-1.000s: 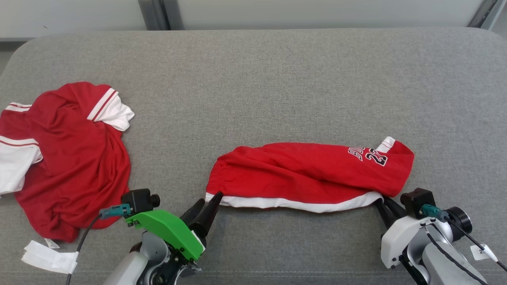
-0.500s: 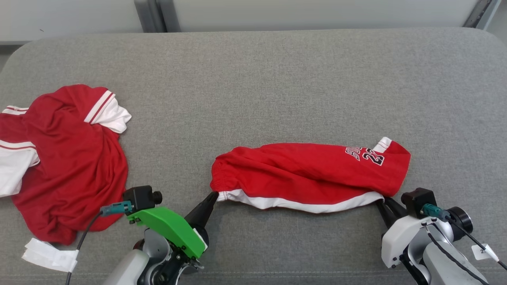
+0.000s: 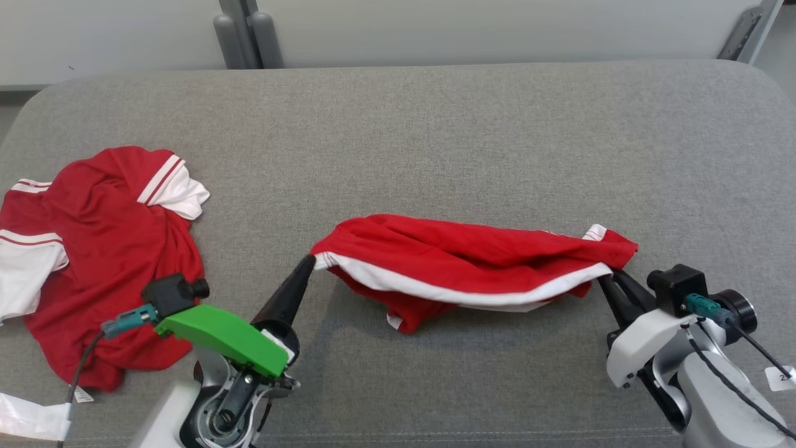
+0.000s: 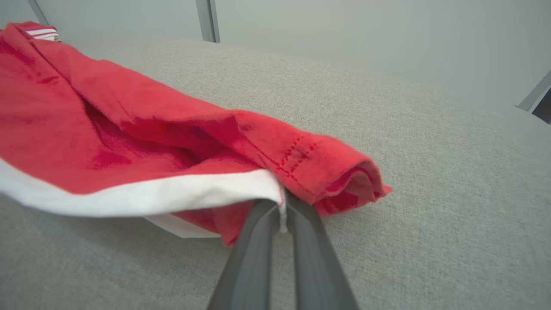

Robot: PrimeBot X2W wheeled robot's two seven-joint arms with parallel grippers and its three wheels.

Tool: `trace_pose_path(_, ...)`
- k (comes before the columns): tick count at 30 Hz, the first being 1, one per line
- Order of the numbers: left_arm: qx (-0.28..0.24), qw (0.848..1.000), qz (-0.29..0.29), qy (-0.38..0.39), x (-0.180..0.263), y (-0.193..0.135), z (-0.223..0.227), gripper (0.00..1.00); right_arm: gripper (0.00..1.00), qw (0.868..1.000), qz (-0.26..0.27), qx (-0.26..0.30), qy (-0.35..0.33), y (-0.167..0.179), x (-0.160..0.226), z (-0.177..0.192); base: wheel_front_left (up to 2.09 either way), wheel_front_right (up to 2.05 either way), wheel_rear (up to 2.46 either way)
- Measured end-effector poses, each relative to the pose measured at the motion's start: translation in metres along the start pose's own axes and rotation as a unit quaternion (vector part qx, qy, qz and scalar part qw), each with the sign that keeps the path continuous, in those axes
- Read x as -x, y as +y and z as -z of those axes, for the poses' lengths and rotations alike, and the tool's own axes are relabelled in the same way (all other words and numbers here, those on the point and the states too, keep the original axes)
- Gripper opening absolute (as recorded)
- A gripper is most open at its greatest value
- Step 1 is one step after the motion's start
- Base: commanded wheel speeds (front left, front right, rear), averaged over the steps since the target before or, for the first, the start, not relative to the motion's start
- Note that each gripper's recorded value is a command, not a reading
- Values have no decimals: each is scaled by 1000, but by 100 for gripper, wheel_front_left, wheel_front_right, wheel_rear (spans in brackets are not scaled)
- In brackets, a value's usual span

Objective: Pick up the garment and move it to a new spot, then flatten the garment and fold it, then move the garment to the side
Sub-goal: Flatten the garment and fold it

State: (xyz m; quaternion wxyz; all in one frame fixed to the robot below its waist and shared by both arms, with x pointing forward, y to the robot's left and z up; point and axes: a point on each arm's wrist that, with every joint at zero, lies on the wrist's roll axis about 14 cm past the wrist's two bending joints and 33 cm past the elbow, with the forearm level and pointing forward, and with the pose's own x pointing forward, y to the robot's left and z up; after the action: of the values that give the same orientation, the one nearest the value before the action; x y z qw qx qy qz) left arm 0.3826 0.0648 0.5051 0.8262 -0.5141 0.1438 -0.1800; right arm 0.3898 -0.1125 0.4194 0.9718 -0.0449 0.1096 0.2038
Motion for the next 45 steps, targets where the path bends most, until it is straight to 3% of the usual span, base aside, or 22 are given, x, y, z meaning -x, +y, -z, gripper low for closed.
trace_pose_path(6,9,995,69,-68,5,-43,-41,0,0,997,7,8,-74,-13,-1,-50,0,0,0)
trace_pose_path(11,30,989,110,-90,19,-68,-52,0,0,991,-44,-2,-125,16,4,-84,0,0,0)
trace_pose_path(17,33,984,143,-105,36,-91,-58,0,0,988,-76,6,-136,26,20,-107,0,0,0)
trace_pose_path(22,15,977,165,-132,57,-111,-76,0,0,984,-71,22,-159,10,45,-138,0,0,0)
trace_pose_path(29,-21,971,193,-140,83,-146,-89,0,0,955,-92,25,-280,7,98,-230,0,0,0)
trace_pose_path(34,-49,967,228,-107,95,-175,-83,0,0,942,-105,26,-318,2,126,-269,0,0,0)
trace_pose_path(36,-58,966,237,-89,96,-182,-79,0,0,945,-119,9,-305,2,126,-270,0,0,0)
trace_pose_path(40,-60,971,229,-28,86,-176,-69,0,0,967,-133,-34,-217,-8,103,-244,0,0,0)
trace_pose_path(45,-45,983,171,42,45,-135,-68,0,0,982,-112,-98,-118,-41,56,-209,0,0,0)
